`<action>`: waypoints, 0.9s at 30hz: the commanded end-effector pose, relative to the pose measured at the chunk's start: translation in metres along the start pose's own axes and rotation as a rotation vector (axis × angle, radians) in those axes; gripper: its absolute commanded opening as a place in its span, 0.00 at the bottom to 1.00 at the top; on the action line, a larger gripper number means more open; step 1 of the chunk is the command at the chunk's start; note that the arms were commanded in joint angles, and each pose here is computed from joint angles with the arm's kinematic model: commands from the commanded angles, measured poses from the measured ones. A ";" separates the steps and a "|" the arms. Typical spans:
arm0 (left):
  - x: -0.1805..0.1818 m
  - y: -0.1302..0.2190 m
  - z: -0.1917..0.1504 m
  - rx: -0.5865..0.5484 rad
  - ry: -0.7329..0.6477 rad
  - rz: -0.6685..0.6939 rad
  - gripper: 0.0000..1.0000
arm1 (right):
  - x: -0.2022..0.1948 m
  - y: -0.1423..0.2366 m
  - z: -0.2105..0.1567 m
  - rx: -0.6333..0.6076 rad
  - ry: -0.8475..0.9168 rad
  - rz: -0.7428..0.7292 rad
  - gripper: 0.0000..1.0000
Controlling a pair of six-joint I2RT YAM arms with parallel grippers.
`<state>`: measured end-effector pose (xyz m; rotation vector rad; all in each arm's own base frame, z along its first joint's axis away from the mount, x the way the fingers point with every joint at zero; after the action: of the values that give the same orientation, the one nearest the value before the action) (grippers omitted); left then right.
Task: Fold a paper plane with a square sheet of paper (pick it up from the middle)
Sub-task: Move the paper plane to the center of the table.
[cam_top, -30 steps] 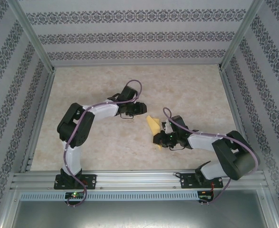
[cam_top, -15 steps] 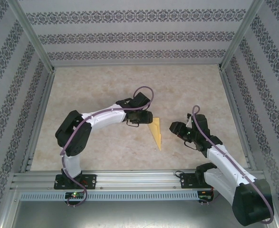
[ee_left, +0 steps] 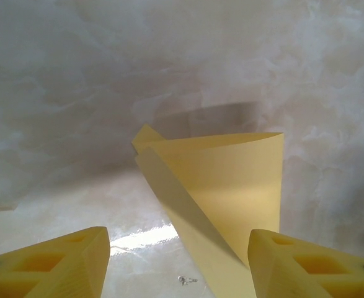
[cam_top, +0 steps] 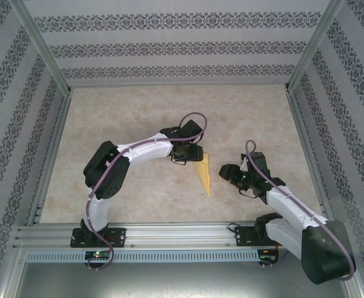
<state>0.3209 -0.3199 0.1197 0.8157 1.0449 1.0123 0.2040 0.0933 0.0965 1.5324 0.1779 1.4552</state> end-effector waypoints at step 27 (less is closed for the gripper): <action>0.016 0.000 -0.022 0.032 0.058 0.064 0.26 | 0.046 -0.057 -0.012 0.201 0.206 0.002 0.52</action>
<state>0.2974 -0.3050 0.0944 0.9220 1.0984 1.0687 0.2276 0.1544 0.0839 1.5769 0.4406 1.6076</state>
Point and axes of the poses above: each hand's point on the last joint's axis, 136 mm out from that joint toward the fingers, its own y axis back along the fingers, its own x axis along the line the jaws close on, z = x × y, the point moved 6 cm from there along y, back along the fingers, and after that the axes turned 5 degrees about -y, right-handed, at the moved point
